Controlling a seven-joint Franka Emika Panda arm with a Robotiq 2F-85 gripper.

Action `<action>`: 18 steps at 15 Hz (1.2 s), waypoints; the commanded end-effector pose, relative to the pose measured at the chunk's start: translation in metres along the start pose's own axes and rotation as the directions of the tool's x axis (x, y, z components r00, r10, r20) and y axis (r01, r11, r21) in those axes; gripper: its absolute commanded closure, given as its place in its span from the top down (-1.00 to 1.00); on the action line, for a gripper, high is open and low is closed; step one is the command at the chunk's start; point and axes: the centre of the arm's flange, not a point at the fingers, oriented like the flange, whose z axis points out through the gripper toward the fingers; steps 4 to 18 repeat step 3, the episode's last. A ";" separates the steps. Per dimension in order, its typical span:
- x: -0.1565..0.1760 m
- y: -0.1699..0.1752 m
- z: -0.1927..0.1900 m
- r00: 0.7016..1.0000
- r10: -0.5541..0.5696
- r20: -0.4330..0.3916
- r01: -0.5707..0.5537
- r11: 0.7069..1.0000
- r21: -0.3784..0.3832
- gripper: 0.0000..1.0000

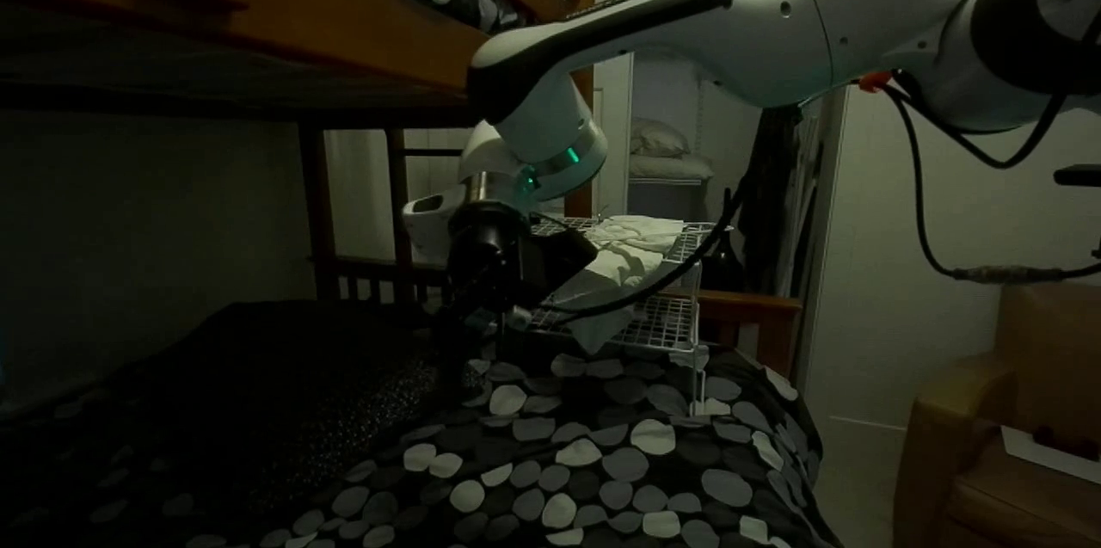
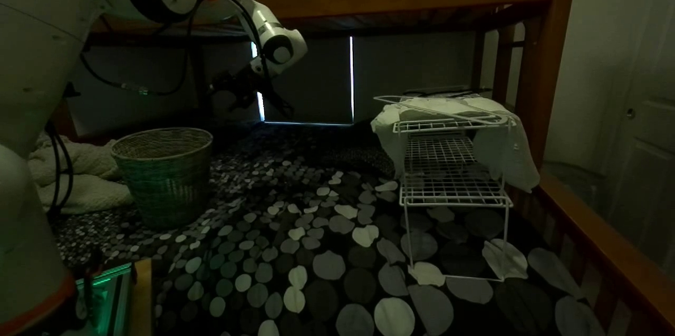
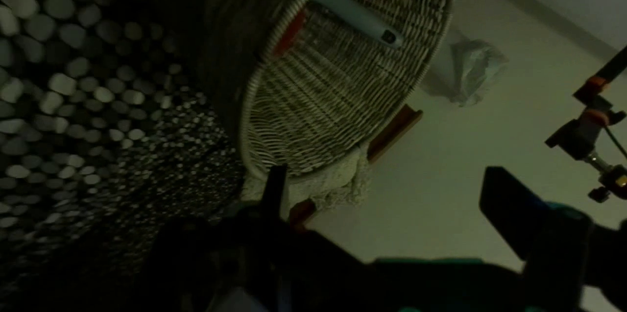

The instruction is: Put the lint roller in the basket

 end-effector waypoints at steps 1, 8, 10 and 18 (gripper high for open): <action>-0.058 -0.029 -0.023 0.995 0.099 -0.014 -0.100 0.979 -0.177 1.00; -0.070 -0.027 -0.035 0.988 0.153 -0.035 -0.157 0.951 -0.267 1.00; -0.070 -0.027 -0.035 0.988 0.153 -0.035 -0.157 0.951 -0.267 1.00; -0.070 -0.027 -0.035 0.988 0.153 -0.035 -0.157 0.951 -0.267 1.00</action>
